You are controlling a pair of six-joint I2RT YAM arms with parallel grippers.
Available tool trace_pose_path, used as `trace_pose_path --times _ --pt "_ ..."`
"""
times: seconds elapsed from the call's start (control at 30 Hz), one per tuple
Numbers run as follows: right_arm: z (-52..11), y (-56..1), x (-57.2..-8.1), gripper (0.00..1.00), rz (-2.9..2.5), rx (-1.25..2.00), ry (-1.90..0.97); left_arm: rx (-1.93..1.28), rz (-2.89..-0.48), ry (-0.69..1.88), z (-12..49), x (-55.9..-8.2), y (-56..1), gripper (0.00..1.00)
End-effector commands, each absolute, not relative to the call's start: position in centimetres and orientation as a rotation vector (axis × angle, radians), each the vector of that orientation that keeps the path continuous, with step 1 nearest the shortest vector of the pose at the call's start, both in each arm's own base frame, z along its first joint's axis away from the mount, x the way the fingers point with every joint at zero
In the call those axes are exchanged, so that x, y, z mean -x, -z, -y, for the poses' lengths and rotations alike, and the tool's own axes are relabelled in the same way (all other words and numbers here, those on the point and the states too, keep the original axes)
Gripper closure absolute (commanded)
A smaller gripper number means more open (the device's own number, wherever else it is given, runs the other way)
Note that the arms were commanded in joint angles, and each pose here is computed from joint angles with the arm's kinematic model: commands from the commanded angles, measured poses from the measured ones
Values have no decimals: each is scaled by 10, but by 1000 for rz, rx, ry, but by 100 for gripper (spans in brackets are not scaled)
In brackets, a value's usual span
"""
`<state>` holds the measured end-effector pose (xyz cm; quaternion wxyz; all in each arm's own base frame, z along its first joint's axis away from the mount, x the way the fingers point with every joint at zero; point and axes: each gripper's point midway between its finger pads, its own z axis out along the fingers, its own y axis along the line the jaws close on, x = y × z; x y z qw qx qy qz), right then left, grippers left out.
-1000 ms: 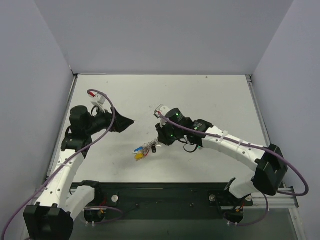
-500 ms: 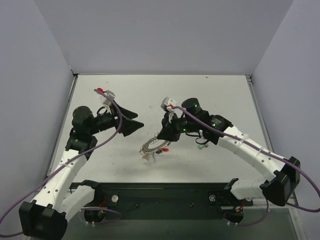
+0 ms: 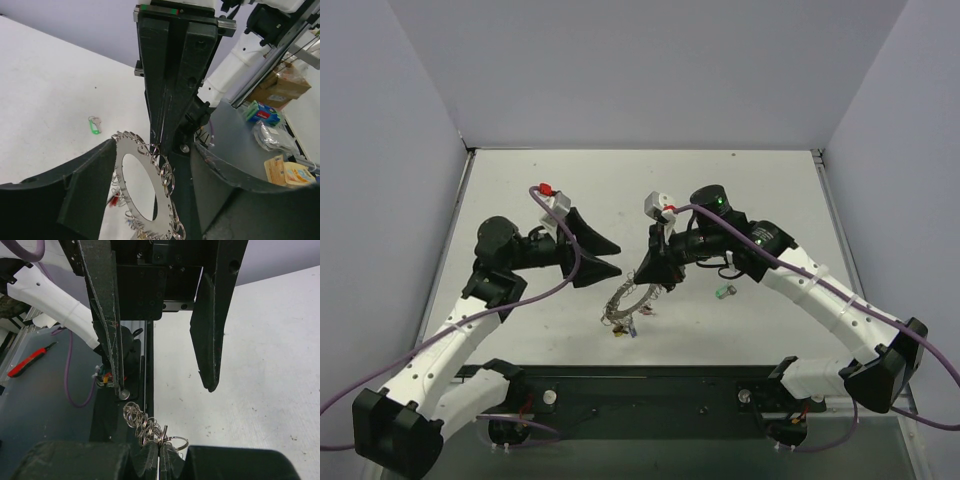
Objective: Put the keys on the keyring
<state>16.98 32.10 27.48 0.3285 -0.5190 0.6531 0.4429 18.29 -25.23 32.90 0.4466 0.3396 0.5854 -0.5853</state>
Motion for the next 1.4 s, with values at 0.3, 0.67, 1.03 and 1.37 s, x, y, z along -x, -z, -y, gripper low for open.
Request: trace_pose_path --times 0.3,0.67,1.03,1.37 --pt "-318 -330 -154 100 -1480 1389 -1229 -1014 -1347 1511 268 -164 -339 54" --pt "-316 -331 -156 100 -1480 1379 -1220 -1054 -1397 1542 278 -160 -324 59" --pt "-316 -328 -161 100 -1493 1366 -1217 -1079 -1440 1538 290 -160 -315 100" --pt "-304 -333 -178 78 -1529 1252 -1092 -1038 -1472 1380 283 -170 -321 100"
